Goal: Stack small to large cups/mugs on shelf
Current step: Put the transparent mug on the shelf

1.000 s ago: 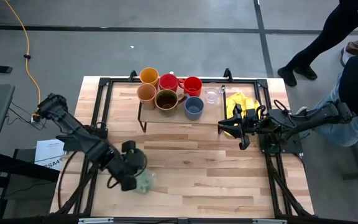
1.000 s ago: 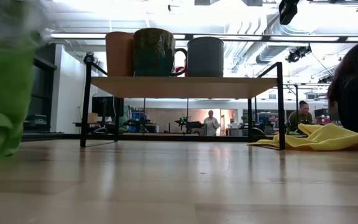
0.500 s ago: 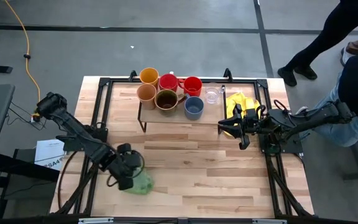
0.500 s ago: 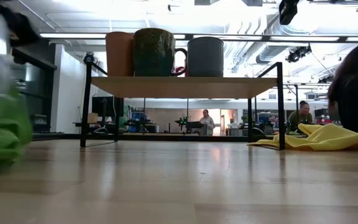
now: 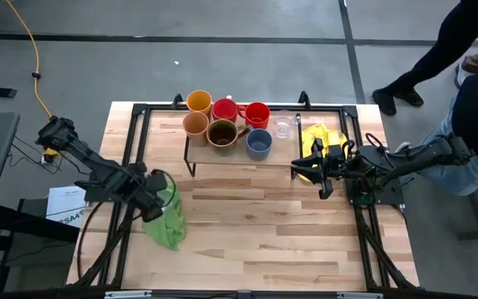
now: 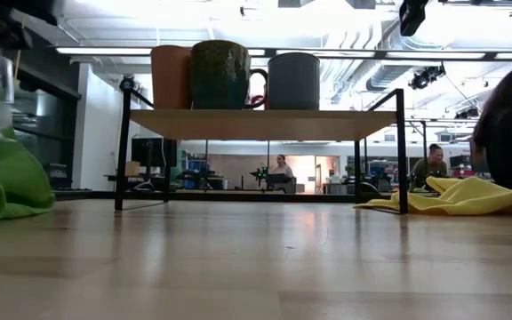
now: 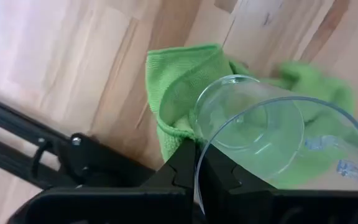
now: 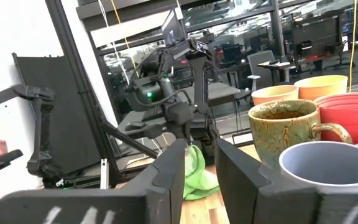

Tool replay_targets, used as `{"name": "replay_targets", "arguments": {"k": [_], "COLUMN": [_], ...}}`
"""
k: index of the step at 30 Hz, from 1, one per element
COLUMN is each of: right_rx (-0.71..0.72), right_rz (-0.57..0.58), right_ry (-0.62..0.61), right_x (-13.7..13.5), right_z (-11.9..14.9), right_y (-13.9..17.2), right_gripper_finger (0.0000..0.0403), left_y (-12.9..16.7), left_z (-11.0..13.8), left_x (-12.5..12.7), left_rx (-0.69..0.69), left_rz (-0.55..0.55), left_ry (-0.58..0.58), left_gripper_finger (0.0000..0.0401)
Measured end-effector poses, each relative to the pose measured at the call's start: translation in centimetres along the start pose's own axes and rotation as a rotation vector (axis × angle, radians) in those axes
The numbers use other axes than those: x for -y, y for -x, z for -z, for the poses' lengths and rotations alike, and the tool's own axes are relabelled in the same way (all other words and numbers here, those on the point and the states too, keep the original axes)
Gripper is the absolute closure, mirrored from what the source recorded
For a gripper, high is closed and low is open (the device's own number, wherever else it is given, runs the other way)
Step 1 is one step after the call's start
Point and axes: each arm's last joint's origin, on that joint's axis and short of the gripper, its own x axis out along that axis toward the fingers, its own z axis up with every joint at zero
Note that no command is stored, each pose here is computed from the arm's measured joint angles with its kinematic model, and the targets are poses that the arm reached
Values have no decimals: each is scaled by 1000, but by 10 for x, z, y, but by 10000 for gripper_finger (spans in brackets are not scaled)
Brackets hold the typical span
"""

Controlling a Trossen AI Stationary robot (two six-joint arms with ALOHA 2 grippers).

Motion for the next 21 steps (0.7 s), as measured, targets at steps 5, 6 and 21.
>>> {"name": "replay_targets", "arguments": {"k": [5,6,21], "right_rx": [-1,-1,-9], "right_rz": [1,1,3], "right_ry": [0,0,2], "right_x": [0,0,0], "right_z": [0,0,1], "right_y": [0,0,0], "right_gripper_finger": [322,322,322], "left_y": [-7,-7,-74], "left_z": [-28,-34,-74], "left_x": [12,16,79], "left_rx": [89,123,40], "left_rz": [139,181,259], "left_ry": [49,55,-70], "left_gripper_finger": [401,401,401]}}
